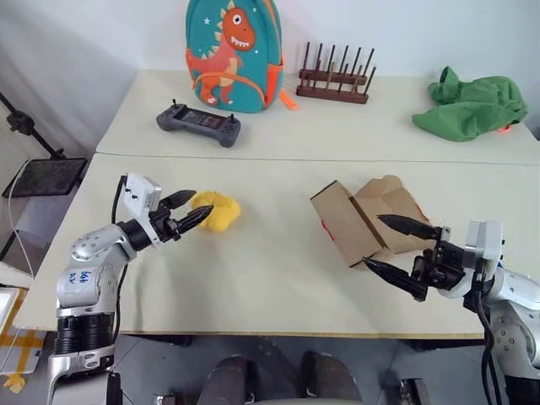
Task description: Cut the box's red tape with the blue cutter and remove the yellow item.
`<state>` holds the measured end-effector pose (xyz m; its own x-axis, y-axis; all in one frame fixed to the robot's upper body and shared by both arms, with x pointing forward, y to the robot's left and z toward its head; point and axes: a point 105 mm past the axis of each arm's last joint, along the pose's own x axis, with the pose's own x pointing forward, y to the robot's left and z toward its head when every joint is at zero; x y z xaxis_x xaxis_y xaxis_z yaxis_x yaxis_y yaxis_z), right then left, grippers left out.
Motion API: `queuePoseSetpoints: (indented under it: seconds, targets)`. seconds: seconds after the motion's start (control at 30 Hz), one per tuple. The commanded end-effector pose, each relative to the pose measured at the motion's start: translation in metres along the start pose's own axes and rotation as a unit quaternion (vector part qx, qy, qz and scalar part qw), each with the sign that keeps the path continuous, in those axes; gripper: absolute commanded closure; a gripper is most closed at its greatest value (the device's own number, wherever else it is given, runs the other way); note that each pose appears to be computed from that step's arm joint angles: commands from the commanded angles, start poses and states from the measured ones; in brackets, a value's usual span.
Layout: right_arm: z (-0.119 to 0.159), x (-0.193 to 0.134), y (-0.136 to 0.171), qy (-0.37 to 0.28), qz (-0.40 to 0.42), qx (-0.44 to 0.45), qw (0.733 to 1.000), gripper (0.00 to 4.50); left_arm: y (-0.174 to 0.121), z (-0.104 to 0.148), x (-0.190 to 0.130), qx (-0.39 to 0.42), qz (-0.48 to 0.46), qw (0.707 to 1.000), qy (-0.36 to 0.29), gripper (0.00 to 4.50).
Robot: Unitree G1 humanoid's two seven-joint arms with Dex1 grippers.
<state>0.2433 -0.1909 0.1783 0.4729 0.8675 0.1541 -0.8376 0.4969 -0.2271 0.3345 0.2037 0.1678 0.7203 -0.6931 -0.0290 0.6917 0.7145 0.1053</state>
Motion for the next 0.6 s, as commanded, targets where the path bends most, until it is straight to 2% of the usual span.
queuePoseSetpoints:
  seconds: [0.03, 0.17, 0.27, 0.4, 0.6]
  targets:
    - [0.012, -0.007, -0.003, 0.005, -0.007, -0.032, 0.999, 0.0, 0.011, 0.015, -0.016, 0.045, 0.008, 0.999, 0.001, 0.02]
    - [0.017, -0.017, -0.006, 0.028, -0.015, -0.045, 0.998, 0.0, 0.02, 0.011, -0.041, 0.086, 0.01, 0.995, 0.053, 0.02]
    - [0.021, -0.042, -0.013, 0.076, -0.037, -0.065, 0.994, 0.0, 0.021, 0.003, -0.087, 0.105, 0.022, 0.99, 0.093, 0.02]
    - [0.023, -0.063, -0.017, 0.101, -0.062, -0.075, 0.99, 0.0, 0.019, -0.005, -0.116, 0.082, 0.071, 0.989, 0.098, 0.02]
    - [0.021, -0.079, -0.026, 0.117, -0.092, -0.082, 0.985, 0.0, 0.028, -0.002, -0.129, 0.067, 0.147, 0.985, 0.068, 0.02]
